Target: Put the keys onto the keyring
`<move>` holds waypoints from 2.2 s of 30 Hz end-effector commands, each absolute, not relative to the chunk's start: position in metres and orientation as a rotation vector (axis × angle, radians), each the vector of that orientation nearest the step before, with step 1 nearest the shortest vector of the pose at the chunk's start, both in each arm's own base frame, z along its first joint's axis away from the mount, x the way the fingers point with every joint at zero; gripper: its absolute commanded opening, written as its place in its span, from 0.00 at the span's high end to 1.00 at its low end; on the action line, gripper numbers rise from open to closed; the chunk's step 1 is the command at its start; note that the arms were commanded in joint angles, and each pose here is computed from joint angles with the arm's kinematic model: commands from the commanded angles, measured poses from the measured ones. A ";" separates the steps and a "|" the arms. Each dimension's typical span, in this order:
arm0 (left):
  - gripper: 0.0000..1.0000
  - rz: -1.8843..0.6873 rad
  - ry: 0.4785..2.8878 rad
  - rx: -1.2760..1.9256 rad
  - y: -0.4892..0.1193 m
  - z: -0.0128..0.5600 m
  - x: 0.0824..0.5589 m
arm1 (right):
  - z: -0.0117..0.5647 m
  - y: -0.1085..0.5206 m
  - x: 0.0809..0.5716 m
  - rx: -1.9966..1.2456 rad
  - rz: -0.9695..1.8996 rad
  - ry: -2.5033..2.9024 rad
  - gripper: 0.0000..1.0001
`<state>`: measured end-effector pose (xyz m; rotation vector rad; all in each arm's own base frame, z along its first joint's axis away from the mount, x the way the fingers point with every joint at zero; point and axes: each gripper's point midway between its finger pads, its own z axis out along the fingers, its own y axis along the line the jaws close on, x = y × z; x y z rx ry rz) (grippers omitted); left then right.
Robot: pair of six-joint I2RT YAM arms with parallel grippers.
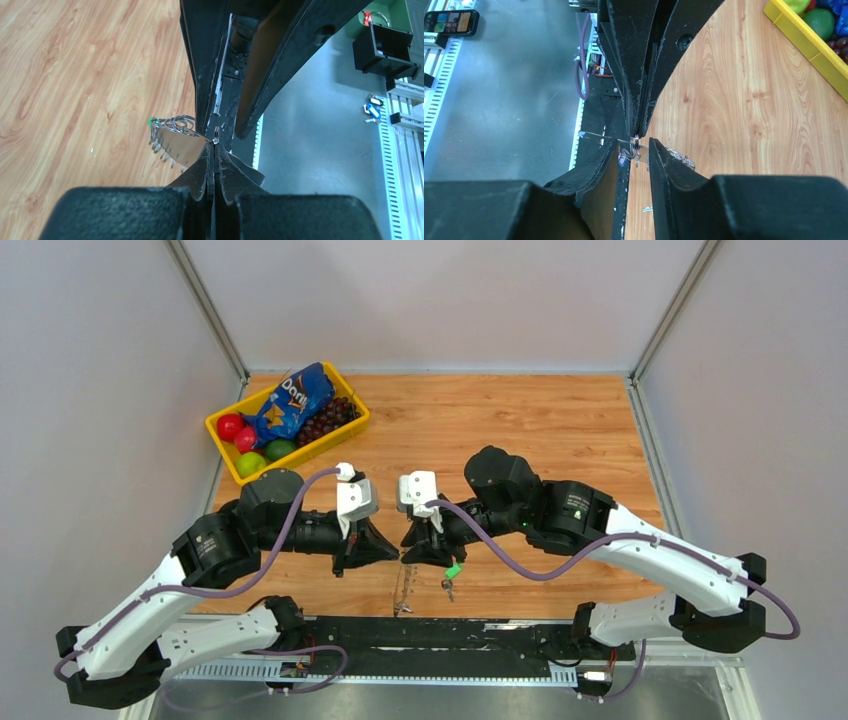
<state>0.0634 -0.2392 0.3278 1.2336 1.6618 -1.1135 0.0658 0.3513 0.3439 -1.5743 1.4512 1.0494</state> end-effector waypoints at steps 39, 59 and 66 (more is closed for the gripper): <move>0.35 -1.196 1.164 0.831 -0.207 0.423 0.060 | 0.451 0.329 0.056 -1.162 1.232 1.104 1.00; 0.34 -1.305 1.035 0.857 -0.216 0.426 0.045 | 0.478 0.312 -0.008 -1.404 1.496 0.740 1.00; 0.34 -1.345 0.991 0.912 -0.213 0.426 0.030 | 0.484 0.297 -0.036 -1.525 1.620 0.649 1.00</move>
